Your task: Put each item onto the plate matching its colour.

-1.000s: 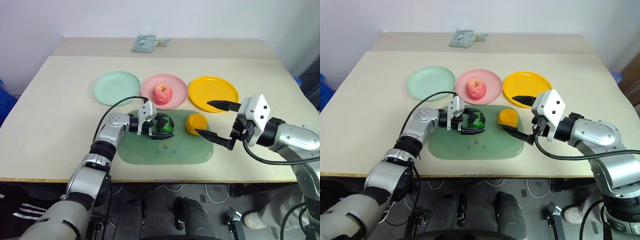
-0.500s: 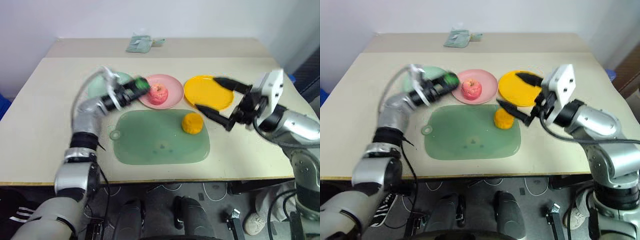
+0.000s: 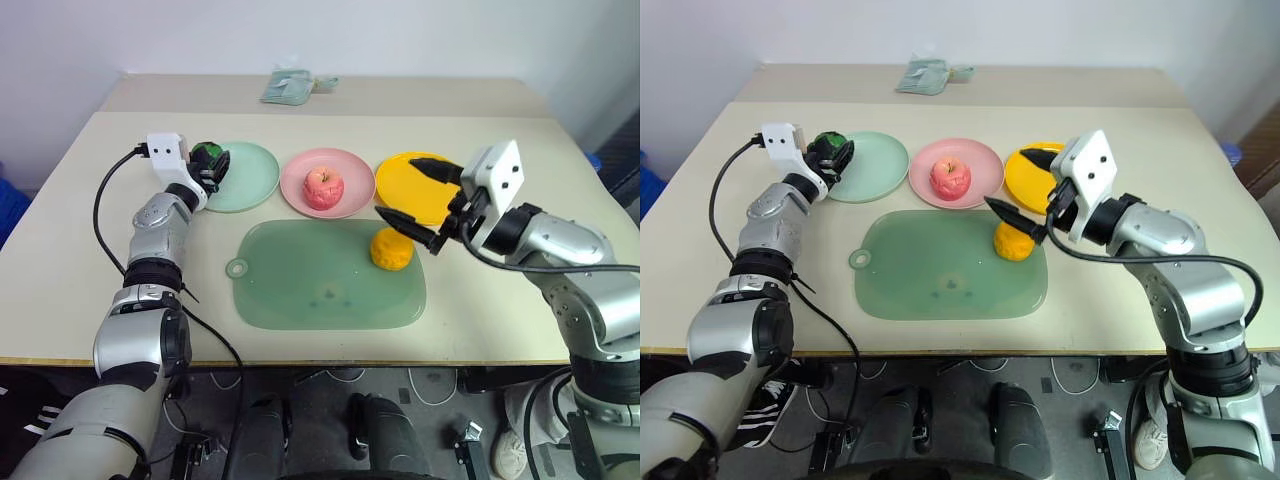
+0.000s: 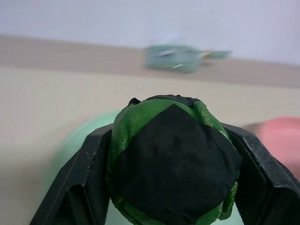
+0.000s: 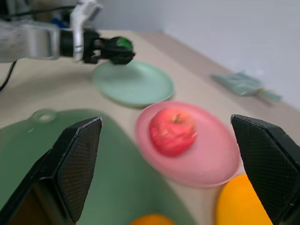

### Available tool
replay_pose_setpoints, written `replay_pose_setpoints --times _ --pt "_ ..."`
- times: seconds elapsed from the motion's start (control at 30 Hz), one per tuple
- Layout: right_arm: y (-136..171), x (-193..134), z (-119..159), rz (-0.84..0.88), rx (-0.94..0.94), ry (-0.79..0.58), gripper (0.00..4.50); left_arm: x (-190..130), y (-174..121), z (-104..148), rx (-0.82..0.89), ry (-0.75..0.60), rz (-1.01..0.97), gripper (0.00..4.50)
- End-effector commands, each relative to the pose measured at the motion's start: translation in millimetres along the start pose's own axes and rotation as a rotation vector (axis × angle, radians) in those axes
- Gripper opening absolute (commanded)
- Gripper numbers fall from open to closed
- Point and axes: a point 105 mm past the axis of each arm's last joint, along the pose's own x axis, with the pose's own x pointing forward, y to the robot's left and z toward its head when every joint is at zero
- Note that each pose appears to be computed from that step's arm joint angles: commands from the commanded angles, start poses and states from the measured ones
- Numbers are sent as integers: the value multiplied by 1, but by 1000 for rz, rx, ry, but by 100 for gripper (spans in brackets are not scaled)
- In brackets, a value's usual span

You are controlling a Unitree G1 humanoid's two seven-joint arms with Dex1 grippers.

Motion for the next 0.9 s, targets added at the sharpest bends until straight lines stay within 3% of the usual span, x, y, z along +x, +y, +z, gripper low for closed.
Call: replay_pose_setpoints --times 0.03,0.2,0.3,0.43,0.53,0.6,0.7,0.9 --pt "2 -2 14 -3 -66 -40 450 3 7 24 62 -73 45 448" --pt "-4 -6 13 -31 -88 -29 450 4 -4 40 93 -127 -64 448" --pt "-3 -10 8 -20 -98 -7 450 -4 -27 59 86 -215 -305 448" --pt "1 -11 -14 3 -65 105 450 -53 -65 78 5 -282 -866 448" --pt "2 -3 -31 -8 7 183 450 -88 -76 77 -37 -214 -1107 448" --pt "-1 2 -36 -36 15 191 450 -102 -80 64 6 -102 -1174 448" --pt "-3 7 -42 -58 51 209 450 -117 -87 54 90 -47 -1249 448" --pt "-2 18 -52 -52 122 231 450 -126 -88 55 109 -29 -1276 448"
